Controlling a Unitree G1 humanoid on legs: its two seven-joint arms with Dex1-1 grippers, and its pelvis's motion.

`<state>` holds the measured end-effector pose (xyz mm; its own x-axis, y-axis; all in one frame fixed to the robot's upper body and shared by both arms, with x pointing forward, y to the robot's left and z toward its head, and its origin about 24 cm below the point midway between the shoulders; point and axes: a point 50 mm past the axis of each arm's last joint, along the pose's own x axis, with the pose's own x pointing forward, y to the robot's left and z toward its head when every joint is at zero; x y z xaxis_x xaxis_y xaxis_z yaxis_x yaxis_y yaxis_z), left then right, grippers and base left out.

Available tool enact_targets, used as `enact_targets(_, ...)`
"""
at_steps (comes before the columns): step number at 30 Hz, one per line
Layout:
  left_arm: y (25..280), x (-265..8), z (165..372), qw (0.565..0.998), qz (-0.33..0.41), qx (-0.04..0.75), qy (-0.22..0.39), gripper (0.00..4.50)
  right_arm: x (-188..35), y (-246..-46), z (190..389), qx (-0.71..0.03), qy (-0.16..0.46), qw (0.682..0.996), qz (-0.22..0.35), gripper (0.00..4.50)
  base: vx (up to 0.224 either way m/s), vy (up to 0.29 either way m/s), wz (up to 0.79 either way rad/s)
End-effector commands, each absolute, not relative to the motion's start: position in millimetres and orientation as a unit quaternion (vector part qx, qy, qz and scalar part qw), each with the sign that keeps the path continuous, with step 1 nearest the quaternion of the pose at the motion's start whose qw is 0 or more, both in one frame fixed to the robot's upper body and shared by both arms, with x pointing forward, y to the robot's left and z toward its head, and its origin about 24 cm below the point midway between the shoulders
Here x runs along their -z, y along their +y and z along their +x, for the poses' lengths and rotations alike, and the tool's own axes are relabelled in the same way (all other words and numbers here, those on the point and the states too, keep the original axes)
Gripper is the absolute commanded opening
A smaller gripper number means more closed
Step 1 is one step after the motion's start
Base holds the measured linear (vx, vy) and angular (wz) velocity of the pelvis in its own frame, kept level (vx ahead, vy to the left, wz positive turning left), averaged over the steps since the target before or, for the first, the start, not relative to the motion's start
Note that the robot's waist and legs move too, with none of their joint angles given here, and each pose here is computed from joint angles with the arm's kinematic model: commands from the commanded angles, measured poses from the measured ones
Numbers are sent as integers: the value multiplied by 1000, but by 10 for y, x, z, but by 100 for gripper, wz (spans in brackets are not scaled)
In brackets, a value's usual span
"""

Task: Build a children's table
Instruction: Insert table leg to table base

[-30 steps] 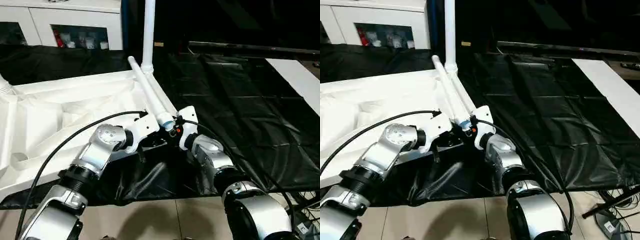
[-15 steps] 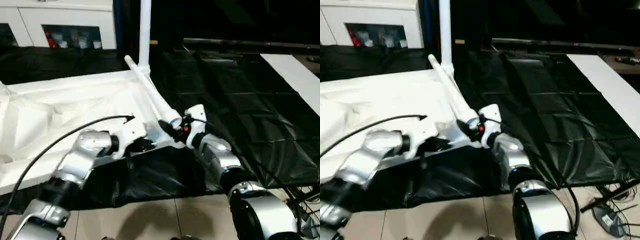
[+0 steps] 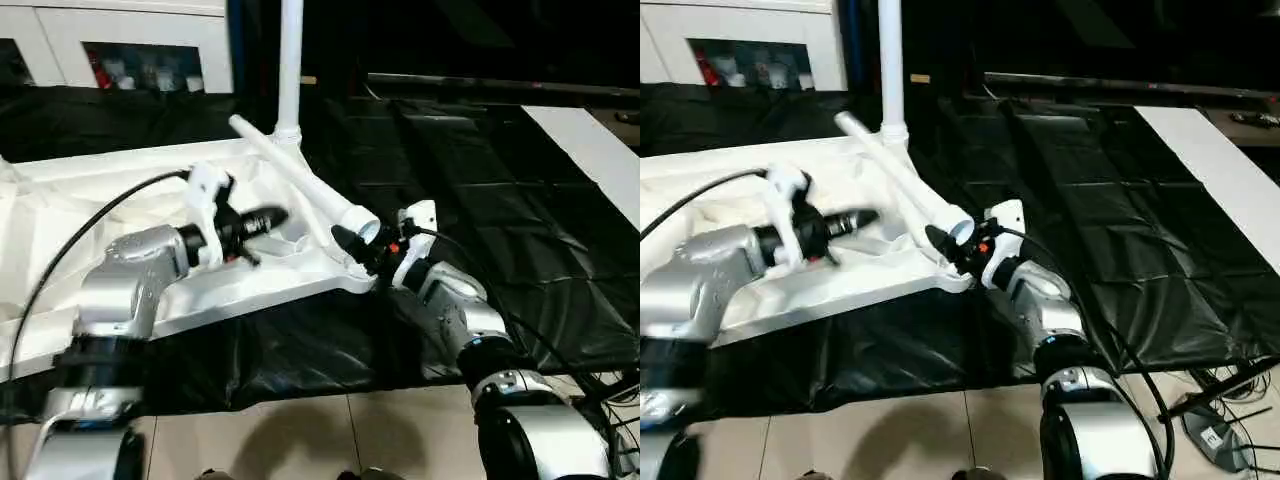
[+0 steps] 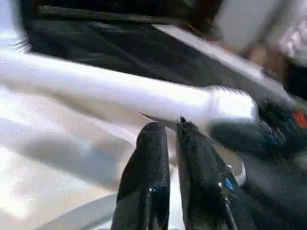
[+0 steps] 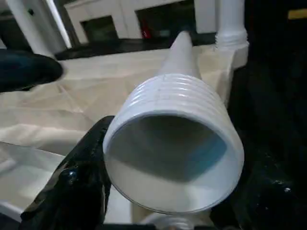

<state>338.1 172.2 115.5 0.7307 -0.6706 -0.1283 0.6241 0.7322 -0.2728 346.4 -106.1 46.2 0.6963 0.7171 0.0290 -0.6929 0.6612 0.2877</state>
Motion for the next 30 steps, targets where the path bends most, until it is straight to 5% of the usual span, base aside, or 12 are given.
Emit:
enact_targets(1,1691,-1208,3462,924,-210,302,107,94,-576,-1139,3480,-387,18,909,157,283,0,0,0)
enact_targets(9,1564,-1045,3556,896,-352,228,145,152,-712,-1165,3482,-393,-9,901,186,275,0,0,0)
enact_targets(17,1335,-1046,3660,803,-543,201,143,208,-764,-1085,3399,-417,-16,887,200,273,0,0,0)
enact_targets(25,1247,-1061,3732,757,-607,198,138,272,-742,-988,3309,-445,-7,873,201,273,0,0,0)
enact_targets(30,1262,-1103,3752,772,-588,202,133,303,-747,-969,3267,-457,-4,866,203,273,0,0,0)
